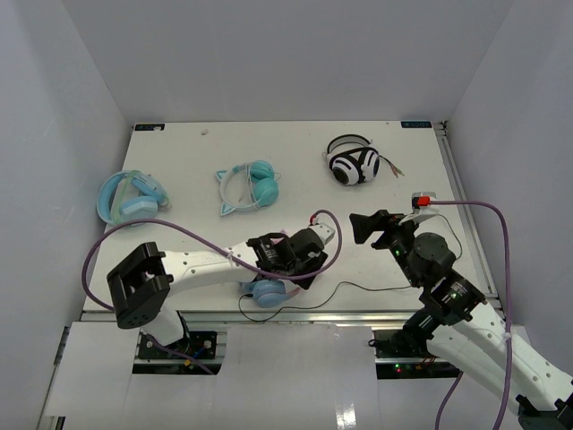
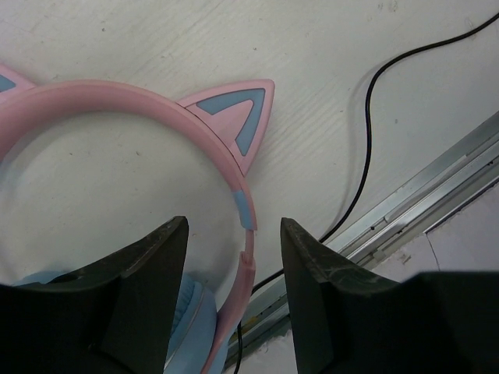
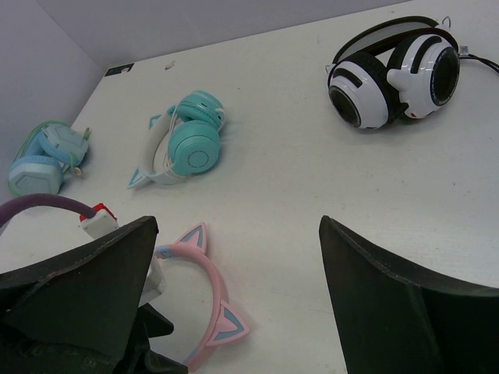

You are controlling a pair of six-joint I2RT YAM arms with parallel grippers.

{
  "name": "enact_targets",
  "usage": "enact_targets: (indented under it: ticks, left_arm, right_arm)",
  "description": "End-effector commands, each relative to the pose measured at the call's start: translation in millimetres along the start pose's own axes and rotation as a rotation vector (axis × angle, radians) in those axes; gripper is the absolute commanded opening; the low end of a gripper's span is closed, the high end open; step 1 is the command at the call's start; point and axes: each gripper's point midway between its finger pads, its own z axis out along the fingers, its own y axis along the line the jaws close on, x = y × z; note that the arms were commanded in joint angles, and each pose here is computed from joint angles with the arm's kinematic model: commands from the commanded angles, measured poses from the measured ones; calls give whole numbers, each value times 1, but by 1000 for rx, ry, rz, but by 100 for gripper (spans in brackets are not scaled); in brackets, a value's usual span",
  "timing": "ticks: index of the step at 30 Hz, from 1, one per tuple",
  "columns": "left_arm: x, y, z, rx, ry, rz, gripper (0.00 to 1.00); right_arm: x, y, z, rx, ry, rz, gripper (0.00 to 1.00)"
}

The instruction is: Wrap the headphones

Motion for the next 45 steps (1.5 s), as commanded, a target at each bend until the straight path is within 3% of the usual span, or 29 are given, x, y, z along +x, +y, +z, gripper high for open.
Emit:
enact_targets:
  ticks: [1, 13, 16, 23, 26, 30, 36, 41, 45]
  left_arm:
    - [-2, -5, -1, 8, 23, 22, 61]
    - [1, -8, 39, -46, 105, 65, 58]
    - [5, -7, 48, -61, 132, 72, 45]
    - [6, -6, 42, -81, 135, 30, 4]
    - [-15, -15, 23, -41, 76, -1, 0]
    - [-80, -43, -45, 129, -132, -73, 0]
    - [-163, -61, -203, 423, -558, -193, 0]
    - [-174, -53, -311, 615, -805, -262, 0]
    - [-157, -59, -356, 773, -869, -242, 0]
  right_arm:
    - [-8, -1, -1, 9, -37, 10, 91]
    - [-9, -2, -3, 10, -45, 8, 91]
    - [-9, -2, -3, 11, -46, 6, 91]
    - [-11, -2, -3, 8, -51, 9, 91]
    - [-16, -1, -4, 11, -63, 6, 91]
    - [-35, 16, -9, -55, -77, 3, 92]
    - [-46, 33, -26, -147, -62, 20, 94]
    - [-51, 23, -39, -149, -150, 71, 95]
    - [-52, 56, -48, -384, -233, -21, 97]
